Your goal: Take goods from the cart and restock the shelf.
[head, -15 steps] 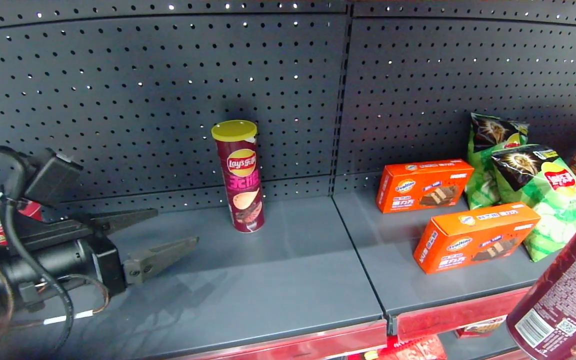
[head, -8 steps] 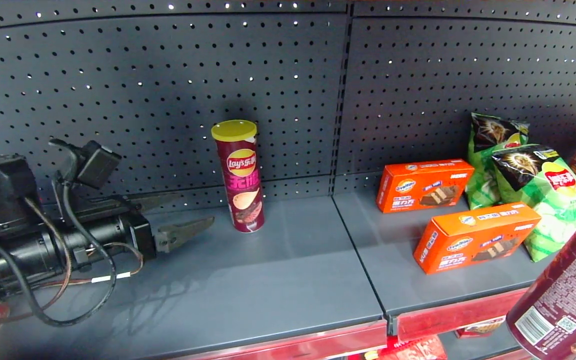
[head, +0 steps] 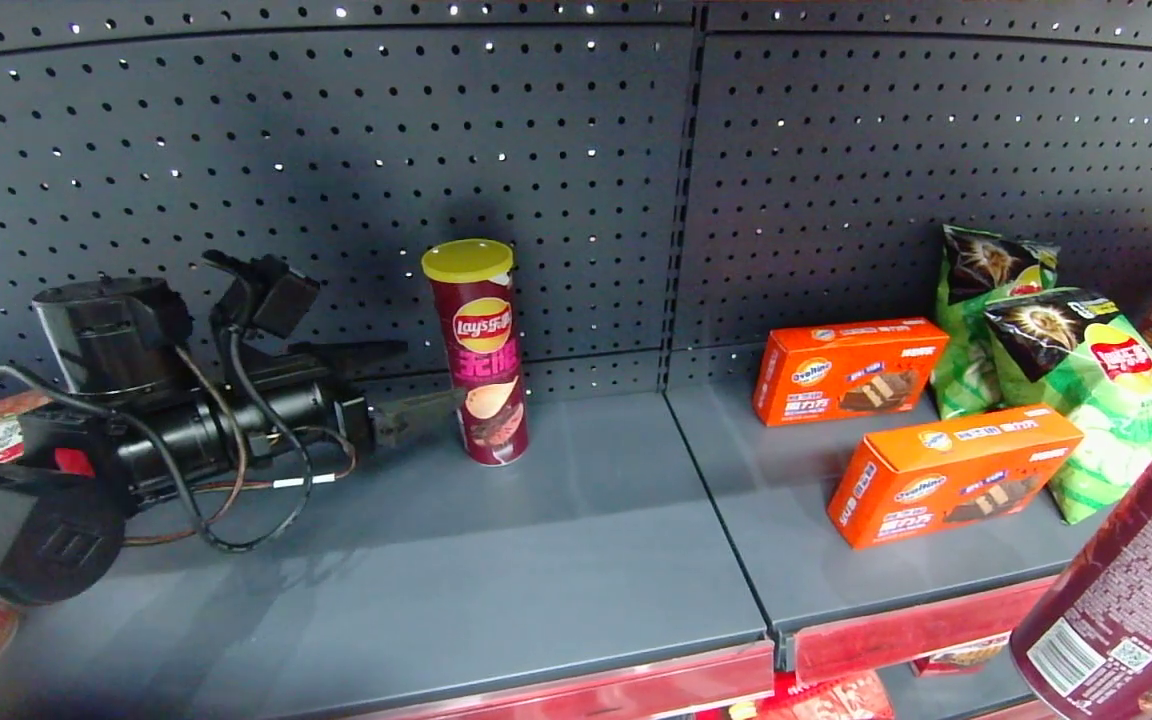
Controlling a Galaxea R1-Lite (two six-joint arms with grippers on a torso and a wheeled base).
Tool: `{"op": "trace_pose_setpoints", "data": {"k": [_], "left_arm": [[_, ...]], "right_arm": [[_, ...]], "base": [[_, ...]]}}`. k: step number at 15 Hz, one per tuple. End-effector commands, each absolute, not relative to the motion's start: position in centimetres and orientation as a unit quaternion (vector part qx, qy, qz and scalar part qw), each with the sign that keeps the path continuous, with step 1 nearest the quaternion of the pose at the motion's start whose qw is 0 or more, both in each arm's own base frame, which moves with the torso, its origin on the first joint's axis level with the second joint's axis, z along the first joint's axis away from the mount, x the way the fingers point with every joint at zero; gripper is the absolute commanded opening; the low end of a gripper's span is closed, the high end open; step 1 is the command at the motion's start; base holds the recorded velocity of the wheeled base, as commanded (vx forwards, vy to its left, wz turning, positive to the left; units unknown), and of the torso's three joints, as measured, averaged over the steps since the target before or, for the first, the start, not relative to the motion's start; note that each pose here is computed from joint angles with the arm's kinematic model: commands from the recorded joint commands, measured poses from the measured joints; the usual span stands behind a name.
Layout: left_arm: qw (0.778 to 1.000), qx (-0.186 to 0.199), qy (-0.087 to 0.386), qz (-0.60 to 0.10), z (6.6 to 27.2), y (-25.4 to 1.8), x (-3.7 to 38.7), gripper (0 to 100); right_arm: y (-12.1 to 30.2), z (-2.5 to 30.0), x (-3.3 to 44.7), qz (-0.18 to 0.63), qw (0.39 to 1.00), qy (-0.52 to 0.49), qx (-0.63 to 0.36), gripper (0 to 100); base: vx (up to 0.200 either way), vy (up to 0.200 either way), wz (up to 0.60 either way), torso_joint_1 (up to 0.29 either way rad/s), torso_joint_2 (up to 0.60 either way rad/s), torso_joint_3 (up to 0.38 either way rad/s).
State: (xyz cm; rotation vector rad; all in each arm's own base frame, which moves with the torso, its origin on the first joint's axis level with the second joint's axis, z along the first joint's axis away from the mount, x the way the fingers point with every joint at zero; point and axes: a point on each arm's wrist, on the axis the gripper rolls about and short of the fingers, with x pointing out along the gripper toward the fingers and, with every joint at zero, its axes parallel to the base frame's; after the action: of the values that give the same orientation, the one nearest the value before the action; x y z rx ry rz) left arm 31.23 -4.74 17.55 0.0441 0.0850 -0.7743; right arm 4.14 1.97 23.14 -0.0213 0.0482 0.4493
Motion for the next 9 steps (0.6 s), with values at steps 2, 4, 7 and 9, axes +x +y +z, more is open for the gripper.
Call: {"op": "trace_pose_setpoints", "data": {"k": [2, 4, 7, 9], "left_arm": [[0.917, 0.017, 0.056, -0.395, 15.2, -5.5, 33.2, 100], [0.913, 0.017, 0.050, -0.405, 14.8, -5.6, 33.6, 100], [0.908, 0.019, 0.039, -0.416, 14.4, -5.7, 34.3, 100], [0.905, 0.020, 0.036, -0.424, 14.3, -5.8, 34.5, 100]], "right_arm": [[2.0, 23.1, 4.2, 0.224, 0.974, 0.025, -0.011, 0], [2.0, 23.1, 4.2, 0.226, 0.974, 0.026, -0.011, 0], [2.0, 23.1, 4.2, 0.227, 0.974, 0.026, -0.011, 0], [2.0, 23.1, 4.2, 0.227, 0.974, 0.026, -0.011, 0]], "base": [[0.000, 0.000, 0.00, 0.000, 0.00, 0.000], [0.000, 0.000, 0.00, 0.000, 0.00, 0.000], [0.000, 0.000, 0.00, 0.000, 0.00, 0.000], [0.000, 0.000, 0.00, 0.000, 0.00, 0.000]]}}
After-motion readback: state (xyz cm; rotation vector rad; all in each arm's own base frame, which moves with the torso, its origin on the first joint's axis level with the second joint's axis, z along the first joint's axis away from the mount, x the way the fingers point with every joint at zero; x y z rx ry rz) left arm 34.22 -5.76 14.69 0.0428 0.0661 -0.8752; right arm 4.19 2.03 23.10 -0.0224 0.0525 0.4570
